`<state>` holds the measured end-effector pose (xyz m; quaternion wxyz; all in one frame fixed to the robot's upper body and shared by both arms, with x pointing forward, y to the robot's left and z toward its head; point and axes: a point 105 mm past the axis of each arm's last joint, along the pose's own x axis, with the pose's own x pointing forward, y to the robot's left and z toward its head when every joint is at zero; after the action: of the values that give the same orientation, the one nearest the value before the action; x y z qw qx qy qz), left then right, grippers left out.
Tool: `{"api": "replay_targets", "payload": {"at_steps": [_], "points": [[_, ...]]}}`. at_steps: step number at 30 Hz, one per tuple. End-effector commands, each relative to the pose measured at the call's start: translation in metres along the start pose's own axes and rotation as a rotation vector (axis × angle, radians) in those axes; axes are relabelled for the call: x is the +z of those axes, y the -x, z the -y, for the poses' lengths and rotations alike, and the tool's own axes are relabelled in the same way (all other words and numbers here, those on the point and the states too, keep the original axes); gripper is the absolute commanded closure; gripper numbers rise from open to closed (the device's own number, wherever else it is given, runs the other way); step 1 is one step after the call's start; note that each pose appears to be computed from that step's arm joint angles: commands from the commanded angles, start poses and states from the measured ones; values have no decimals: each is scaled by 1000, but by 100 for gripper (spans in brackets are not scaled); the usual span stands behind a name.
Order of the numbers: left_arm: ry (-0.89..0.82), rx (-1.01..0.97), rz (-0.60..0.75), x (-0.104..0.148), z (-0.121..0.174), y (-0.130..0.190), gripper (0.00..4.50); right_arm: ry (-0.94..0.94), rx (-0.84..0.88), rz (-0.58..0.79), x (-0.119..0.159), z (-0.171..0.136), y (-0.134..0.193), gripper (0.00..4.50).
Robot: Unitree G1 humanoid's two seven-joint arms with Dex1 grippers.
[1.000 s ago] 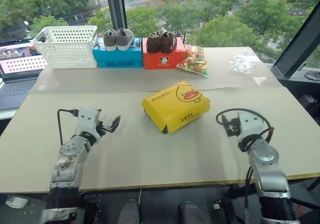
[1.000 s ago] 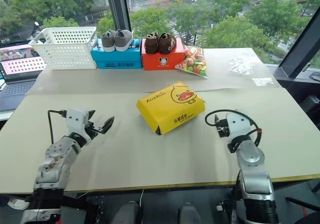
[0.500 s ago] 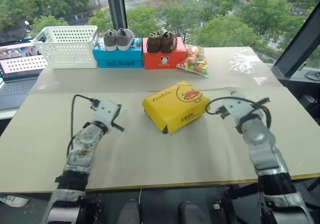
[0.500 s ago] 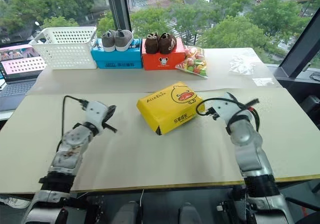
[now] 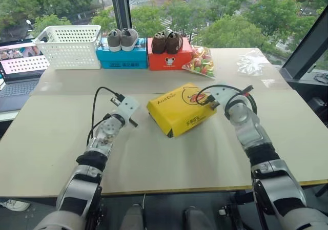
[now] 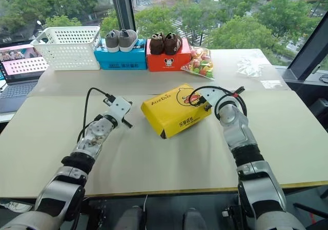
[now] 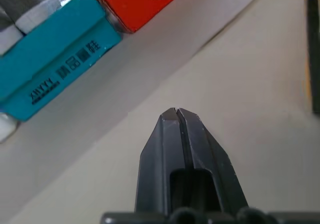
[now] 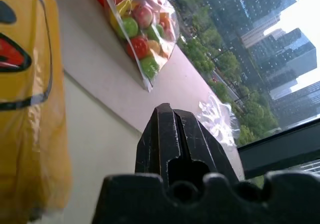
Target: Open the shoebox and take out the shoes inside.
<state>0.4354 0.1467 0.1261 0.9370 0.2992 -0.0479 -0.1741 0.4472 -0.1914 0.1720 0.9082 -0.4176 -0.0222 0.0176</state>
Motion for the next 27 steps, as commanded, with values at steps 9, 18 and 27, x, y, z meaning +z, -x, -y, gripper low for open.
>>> {"api": "replay_targets", "payload": {"at_steps": [9,18,27], "points": [[56,-249,201,48,34,6,450,-515,488,289,66,-62,17,447],[3,-240,26,4,-13,80,450,-708,1012,260,114,-92,102,447],[-7,-187,-89,-20,-39,108,450,-587,1045,87,86,-105,116,447]]}}
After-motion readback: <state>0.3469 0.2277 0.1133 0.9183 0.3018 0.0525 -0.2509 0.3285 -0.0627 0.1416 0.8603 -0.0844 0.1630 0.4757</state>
